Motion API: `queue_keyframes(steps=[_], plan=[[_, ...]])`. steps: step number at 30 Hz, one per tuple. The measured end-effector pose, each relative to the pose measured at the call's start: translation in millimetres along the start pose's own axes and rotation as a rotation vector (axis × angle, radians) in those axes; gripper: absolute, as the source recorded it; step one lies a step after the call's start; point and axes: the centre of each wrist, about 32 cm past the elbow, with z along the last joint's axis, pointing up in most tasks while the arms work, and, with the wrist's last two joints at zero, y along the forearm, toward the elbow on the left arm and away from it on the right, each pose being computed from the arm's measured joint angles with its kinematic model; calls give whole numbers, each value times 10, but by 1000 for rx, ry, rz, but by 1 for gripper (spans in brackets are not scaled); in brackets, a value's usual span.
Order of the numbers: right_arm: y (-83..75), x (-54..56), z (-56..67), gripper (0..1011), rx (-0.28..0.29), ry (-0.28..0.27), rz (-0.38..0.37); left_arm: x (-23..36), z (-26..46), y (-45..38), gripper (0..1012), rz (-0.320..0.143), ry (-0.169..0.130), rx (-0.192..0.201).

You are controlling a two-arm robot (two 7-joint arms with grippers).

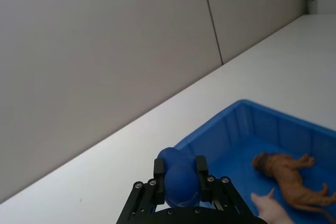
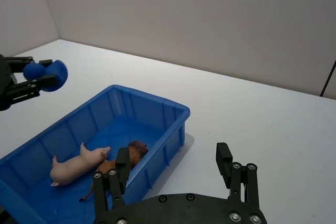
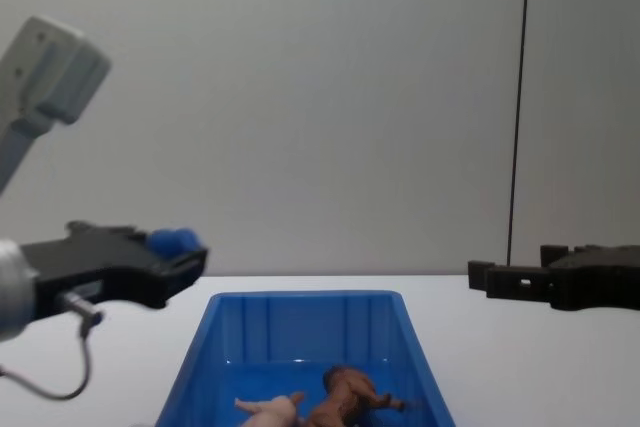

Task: Pick up the two dolls from the table and place them into the box.

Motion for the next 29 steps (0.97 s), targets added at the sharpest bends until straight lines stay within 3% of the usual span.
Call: queue_keyframes(steps=[2, 13, 19, 23, 29], plan=[[0, 0, 0, 1001, 0, 0, 0, -20, 36, -80, 363, -22, -3, -21], [0, 0, 0, 1001, 0, 0, 0, -199, 159, -531, 716, -147, -1, -102], [0, 0, 0, 1001, 0, 0, 0, -252, 192, -634, 906, -180, -5, -124], [0, 0, 0, 1001, 0, 0, 0, -267, 206, -653, 997, -190, -10, -141], [0, 0, 0, 1001, 0, 0, 0, -272, 225, -647, 1003, -194, -21, -163]])
